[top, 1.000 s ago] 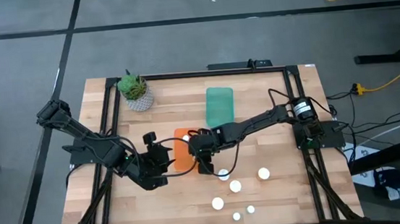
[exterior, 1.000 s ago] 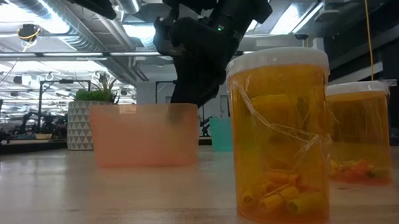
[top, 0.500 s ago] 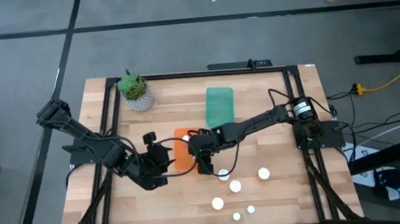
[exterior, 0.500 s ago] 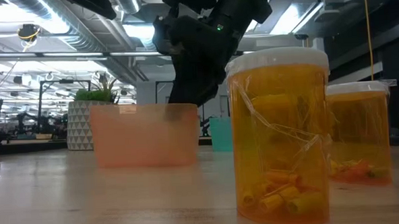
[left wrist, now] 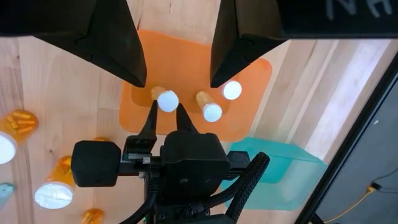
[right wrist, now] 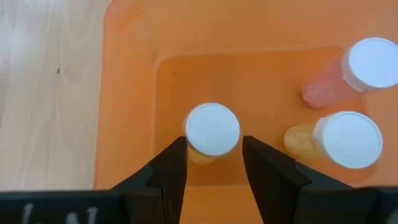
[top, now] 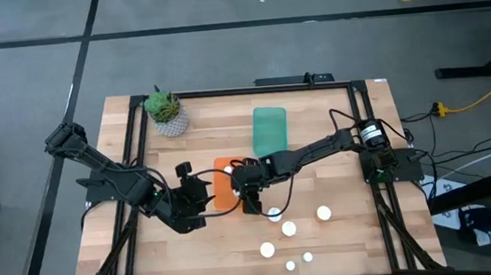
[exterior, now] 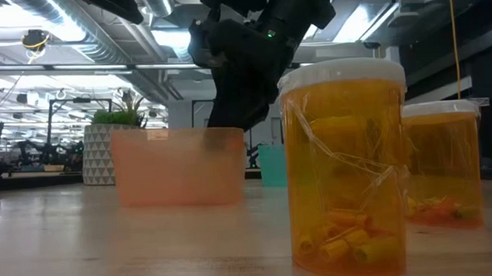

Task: Pick and place medicine bottles into bin by pill shape (circle, oval)
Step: Put the small yellow pill bottle into the orange bin, then put the large orange pill bottle into the blue bin

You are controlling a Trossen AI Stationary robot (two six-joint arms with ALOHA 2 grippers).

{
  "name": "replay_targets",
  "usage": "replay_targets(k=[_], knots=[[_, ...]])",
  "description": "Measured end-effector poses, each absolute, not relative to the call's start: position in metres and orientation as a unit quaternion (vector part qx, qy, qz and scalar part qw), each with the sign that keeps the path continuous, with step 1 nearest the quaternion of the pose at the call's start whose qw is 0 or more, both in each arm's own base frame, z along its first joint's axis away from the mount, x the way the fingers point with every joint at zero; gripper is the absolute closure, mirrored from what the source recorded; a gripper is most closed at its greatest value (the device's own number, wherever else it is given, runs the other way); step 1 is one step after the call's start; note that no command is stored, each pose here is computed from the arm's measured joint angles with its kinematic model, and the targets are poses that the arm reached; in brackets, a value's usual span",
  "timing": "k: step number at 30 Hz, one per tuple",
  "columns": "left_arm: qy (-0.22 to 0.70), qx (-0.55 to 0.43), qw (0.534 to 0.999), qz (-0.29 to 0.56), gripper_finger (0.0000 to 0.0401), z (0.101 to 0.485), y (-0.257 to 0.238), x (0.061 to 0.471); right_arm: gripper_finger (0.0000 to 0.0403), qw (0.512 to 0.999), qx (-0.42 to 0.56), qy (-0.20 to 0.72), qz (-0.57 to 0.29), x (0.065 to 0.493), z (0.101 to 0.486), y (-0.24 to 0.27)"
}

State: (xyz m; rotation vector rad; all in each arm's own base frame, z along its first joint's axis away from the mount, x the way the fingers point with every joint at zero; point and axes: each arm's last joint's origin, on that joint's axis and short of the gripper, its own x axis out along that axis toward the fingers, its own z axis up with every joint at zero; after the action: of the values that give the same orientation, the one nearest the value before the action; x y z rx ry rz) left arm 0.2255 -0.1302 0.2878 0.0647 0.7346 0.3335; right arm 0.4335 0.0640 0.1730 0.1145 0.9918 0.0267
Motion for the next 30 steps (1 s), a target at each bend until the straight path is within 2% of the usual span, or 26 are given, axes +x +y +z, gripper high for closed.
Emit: replay_targets(k=[20,30], knots=[[0.357,0.032,0.919,0.162,0.0230,0.288,-0.130,0.226,0.0248,0.876,0.060,0.478,0.032,0.433,0.174,0.070],[0.358,0.032,0.919,0.162,0.0230,0.288,-0.130,0.225,0.0248,0.879,0.059,0.471,0.036,0.437,0.187,0.073]])
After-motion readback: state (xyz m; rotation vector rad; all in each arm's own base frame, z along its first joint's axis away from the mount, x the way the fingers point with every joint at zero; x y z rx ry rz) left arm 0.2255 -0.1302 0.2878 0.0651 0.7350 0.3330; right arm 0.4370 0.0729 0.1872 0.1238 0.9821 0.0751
